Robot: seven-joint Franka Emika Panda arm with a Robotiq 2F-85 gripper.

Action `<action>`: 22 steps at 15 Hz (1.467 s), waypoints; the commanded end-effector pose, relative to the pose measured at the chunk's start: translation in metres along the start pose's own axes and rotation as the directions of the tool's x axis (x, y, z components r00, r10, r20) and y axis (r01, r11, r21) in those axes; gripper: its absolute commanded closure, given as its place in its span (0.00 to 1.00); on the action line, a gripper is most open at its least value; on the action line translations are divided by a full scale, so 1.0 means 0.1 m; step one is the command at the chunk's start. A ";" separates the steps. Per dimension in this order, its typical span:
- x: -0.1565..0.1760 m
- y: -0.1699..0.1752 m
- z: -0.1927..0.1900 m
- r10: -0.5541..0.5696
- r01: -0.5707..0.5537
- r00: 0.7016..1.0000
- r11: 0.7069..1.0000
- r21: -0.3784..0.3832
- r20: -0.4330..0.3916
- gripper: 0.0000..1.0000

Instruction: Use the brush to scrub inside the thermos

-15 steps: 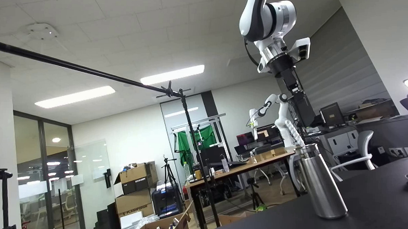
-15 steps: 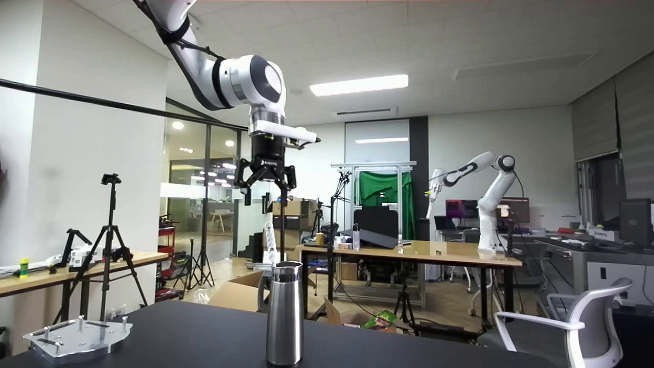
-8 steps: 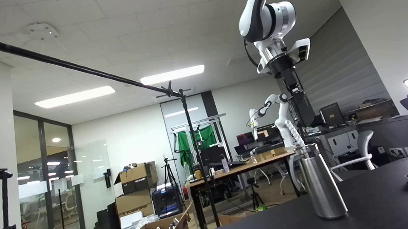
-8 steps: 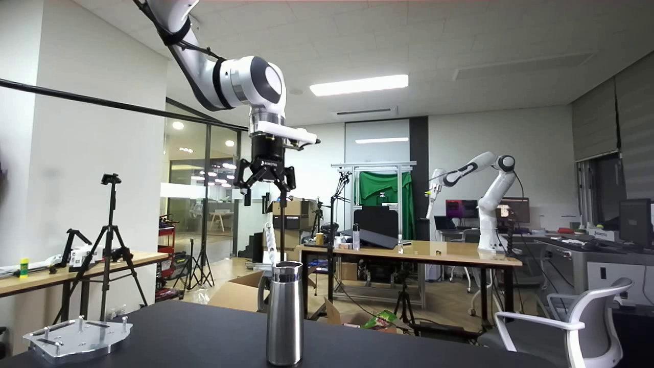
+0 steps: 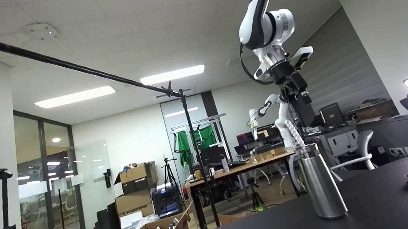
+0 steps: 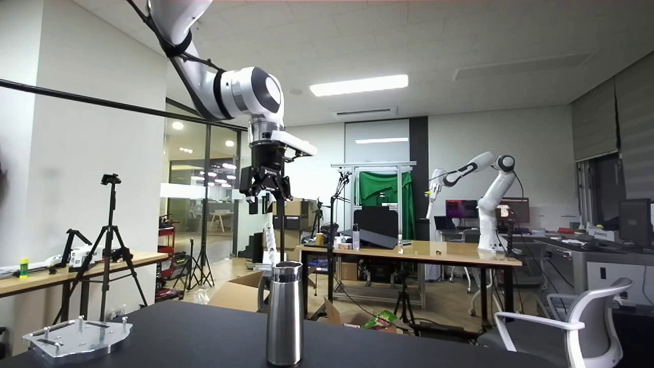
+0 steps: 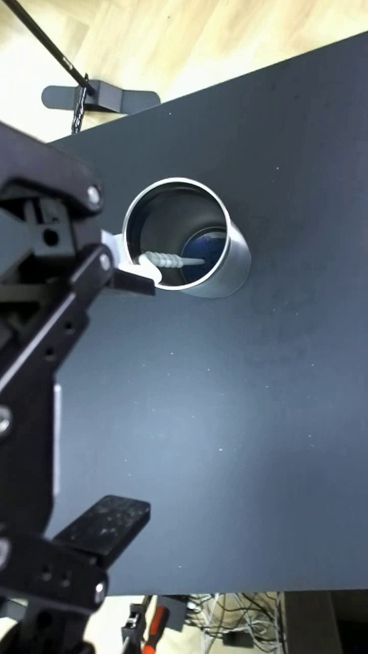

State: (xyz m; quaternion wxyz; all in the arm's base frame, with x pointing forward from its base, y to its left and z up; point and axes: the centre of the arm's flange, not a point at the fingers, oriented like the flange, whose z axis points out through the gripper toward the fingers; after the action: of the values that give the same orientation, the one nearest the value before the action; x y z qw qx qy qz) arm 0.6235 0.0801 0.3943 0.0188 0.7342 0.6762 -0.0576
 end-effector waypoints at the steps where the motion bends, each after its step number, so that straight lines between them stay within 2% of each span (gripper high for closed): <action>1: 0.04 0.19 -0.08 -0.113 0.118 0.988 0.992 -0.035 0.105 0.00; 5: 0.16 0.29 -0.04 -0.184 0.198 0.961 0.979 -0.051 0.206 0.00; 13: 0.58 0.50 0.13 -0.267 0.300 0.929 0.949 -0.098 0.255 0.00; 17: 0.71 0.59 0.24 -0.261 0.287 0.935 0.955 -0.080 0.238 0.00; 22: 0.74 0.68 0.32 -0.233 0.244 0.958 0.969 -0.047 0.164 0.00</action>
State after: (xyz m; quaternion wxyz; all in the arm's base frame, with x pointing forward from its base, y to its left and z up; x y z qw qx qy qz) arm 0.6783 0.1421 0.3464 0.1092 0.6243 0.7671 -0.0996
